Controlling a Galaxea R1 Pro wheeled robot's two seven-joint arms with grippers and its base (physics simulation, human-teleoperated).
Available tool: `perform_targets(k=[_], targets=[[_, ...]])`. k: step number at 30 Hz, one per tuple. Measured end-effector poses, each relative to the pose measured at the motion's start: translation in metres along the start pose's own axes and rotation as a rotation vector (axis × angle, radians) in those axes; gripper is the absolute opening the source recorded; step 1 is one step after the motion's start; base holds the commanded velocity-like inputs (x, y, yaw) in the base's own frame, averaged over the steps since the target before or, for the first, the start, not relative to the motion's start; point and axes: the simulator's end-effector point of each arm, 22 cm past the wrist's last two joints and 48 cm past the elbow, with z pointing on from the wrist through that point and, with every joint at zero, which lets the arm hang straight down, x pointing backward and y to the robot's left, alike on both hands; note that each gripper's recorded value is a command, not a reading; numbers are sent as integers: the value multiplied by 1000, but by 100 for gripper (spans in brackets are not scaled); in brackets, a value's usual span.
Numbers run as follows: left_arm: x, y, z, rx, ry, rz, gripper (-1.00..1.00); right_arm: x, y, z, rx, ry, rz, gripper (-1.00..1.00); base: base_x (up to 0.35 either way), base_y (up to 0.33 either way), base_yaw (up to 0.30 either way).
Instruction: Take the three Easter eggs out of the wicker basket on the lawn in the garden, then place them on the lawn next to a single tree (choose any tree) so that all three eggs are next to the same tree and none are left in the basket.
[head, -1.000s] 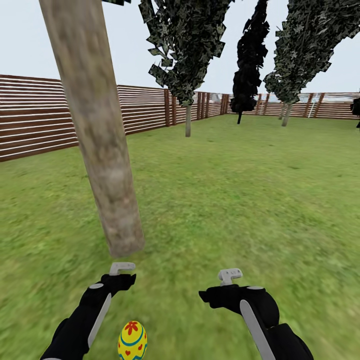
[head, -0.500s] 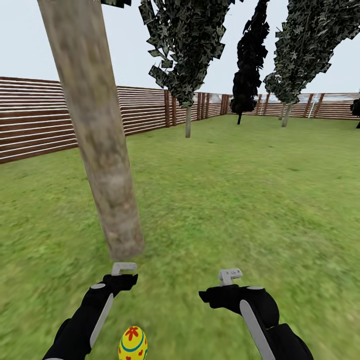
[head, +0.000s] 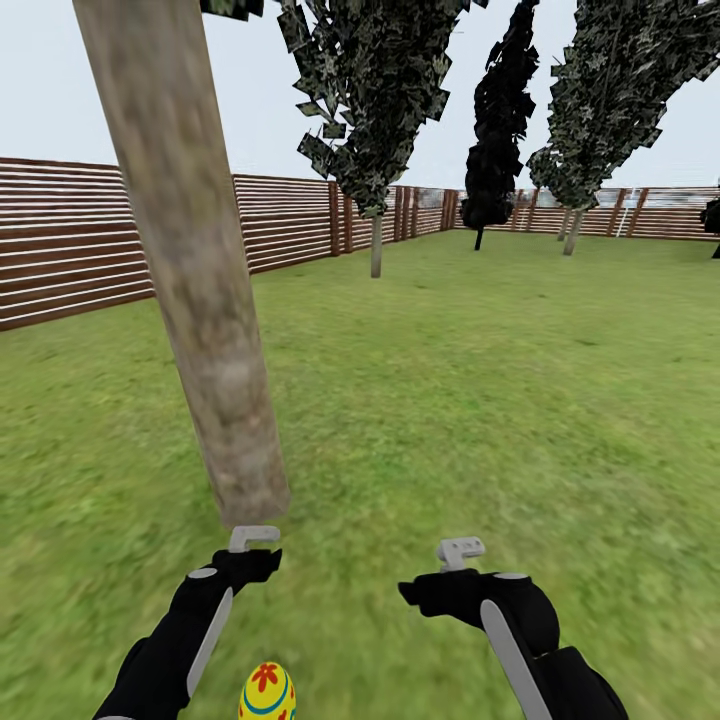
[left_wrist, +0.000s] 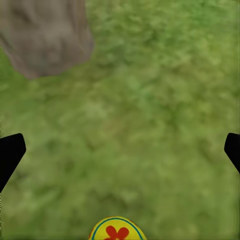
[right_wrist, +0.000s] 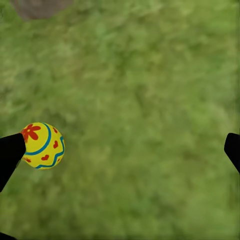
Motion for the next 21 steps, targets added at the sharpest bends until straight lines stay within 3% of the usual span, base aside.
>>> perform_targets(k=[21], targets=[[-39, -1, -24, -1, 1, 0, 100, -34, 11, -30, -5, 2, -2, 100, 0, 0, 0]])
